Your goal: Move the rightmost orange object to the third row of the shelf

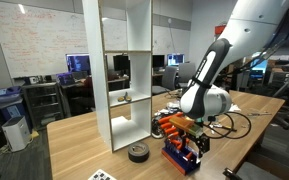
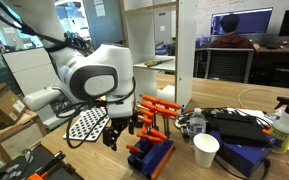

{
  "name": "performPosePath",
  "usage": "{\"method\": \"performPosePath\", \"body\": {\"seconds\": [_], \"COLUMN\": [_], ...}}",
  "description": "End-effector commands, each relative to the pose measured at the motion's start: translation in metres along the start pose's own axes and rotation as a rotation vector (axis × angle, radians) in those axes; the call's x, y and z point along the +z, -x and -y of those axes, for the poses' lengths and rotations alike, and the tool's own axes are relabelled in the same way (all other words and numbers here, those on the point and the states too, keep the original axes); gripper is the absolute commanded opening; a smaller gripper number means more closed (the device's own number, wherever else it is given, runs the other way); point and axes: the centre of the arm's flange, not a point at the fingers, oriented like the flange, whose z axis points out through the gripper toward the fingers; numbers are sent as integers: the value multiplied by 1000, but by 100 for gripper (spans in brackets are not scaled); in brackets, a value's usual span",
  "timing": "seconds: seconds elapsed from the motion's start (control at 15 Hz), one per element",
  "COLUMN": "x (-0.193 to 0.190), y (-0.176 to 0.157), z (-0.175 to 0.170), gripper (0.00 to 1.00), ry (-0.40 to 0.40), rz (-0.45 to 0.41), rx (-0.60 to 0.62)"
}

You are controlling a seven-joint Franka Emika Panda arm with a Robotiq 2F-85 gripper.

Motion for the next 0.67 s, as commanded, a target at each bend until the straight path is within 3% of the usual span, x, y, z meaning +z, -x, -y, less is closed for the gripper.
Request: {"method": "performPosePath", "body": {"seconds": [0.0,0.6], "x": [23,52], "y": [-6,-17], "z": [6,3], "gripper": [100,100], "ry": [-31,-18], "rz": [6,28], "rx": [23,48]}}
